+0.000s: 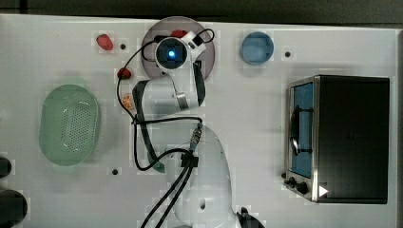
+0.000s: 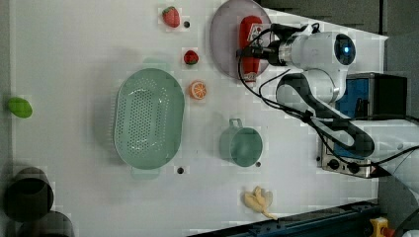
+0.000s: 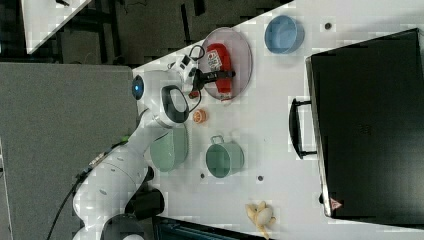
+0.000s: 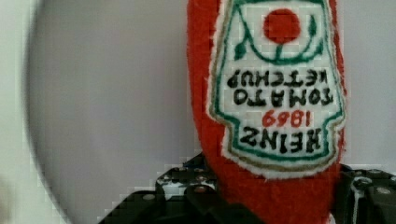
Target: Pick ketchup from plate and place it on table.
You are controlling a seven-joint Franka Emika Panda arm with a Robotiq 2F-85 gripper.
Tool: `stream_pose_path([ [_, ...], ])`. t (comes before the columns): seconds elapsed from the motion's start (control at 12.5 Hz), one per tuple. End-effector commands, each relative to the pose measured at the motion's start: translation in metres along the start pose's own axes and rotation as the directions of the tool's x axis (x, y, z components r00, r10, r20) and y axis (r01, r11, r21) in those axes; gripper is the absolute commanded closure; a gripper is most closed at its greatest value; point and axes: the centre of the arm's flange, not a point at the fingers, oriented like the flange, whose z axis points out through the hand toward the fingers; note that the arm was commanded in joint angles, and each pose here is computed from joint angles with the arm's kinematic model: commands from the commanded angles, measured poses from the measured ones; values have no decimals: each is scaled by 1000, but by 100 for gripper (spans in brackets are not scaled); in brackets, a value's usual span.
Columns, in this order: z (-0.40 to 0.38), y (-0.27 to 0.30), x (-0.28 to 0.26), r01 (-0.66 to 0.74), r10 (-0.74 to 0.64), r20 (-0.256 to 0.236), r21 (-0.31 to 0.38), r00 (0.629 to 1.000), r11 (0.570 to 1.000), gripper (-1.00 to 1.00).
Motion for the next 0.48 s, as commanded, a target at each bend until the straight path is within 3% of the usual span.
stream_pose_path([
  [0.08, -16, 7, 12, 15, -15, -40, 3, 999, 1000, -24],
  [0.48, -114, 29, 43, -42, 41, -147, -3, 988, 999, -24],
])
